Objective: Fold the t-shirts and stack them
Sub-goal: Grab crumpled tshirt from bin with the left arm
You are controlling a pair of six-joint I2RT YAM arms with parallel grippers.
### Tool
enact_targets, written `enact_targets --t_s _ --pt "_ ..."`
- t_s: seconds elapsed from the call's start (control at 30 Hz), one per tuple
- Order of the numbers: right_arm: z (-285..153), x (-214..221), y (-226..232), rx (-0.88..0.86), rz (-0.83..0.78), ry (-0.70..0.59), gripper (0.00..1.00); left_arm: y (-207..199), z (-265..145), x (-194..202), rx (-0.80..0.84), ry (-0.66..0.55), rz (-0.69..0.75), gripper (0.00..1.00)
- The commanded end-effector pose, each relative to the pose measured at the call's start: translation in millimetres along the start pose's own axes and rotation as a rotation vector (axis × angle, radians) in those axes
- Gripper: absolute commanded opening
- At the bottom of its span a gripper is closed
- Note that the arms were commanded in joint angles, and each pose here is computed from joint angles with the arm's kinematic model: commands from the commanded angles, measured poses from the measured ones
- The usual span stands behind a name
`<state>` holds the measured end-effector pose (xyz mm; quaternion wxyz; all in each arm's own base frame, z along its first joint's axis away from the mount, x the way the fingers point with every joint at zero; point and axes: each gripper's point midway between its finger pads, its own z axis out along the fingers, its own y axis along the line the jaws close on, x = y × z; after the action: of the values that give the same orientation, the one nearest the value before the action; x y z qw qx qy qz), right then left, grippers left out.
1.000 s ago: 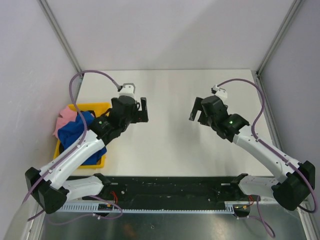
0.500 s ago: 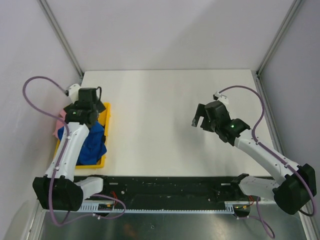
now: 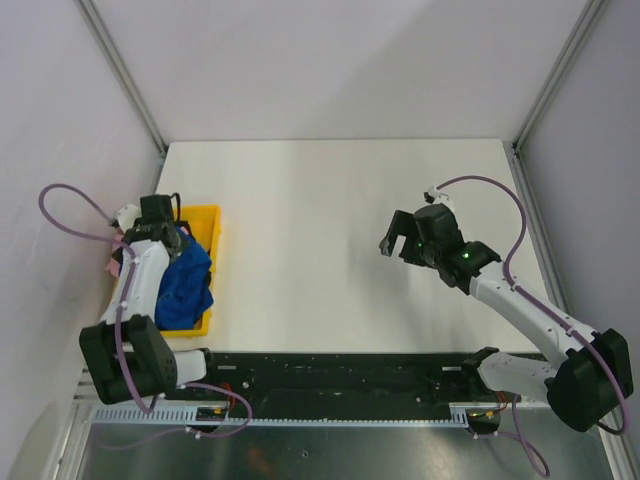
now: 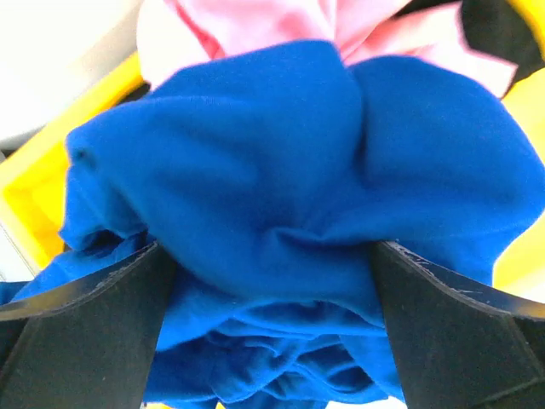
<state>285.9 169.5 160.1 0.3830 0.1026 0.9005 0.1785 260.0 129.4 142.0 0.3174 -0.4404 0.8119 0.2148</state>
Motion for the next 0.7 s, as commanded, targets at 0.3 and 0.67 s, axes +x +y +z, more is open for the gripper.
enact_targets --t_s 0.3,0.67 --pt "-7.4 -11.0 14.1 -0.088 -0.011 -0.032 0.99 2.1 4.0 7.9 0.040 0.019 -0.059 0.02" --pt "-13.8 -22.1 15.8 -0.134 0.008 -0.049 0.99 -9.9 -109.7 -86.4 0.378 -0.268 -0.143 0.00"
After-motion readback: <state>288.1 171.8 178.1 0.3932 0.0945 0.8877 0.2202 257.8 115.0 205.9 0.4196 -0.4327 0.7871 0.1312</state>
